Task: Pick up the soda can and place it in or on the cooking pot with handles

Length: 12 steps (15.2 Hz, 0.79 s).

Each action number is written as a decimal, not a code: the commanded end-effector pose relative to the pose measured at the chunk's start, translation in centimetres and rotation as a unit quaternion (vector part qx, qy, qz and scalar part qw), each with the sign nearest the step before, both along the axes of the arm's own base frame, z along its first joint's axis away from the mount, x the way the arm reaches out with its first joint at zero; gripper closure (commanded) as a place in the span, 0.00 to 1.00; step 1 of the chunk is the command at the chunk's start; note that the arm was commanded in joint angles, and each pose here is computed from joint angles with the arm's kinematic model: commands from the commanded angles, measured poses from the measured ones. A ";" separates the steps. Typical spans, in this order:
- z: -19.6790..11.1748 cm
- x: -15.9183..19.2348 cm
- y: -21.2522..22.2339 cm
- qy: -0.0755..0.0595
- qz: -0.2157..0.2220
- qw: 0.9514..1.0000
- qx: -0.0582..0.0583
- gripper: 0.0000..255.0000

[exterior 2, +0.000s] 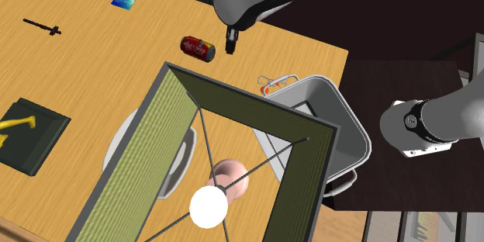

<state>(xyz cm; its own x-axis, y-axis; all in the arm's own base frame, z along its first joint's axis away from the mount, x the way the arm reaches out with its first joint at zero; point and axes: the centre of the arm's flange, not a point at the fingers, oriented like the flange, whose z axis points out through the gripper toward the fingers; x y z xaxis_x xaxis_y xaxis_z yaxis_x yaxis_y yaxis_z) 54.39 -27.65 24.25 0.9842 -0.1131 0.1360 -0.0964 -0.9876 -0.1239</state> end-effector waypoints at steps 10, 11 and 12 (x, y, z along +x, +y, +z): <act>-0.9 14.7 0.2 0.074 -0.124 0.989 -0.022 0.00; -1.4 14.7 0.2 0.074 -0.124 0.989 -0.022 0.00; -1.9 14.7 0.2 0.074 -0.124 0.989 -0.022 0.00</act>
<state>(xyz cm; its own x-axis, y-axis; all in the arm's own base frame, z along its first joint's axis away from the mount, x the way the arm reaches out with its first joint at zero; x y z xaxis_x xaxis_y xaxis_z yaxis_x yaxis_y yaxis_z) 68.79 -27.48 22.75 0.9384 -0.3455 0.0055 -0.3448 -0.9374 -0.0495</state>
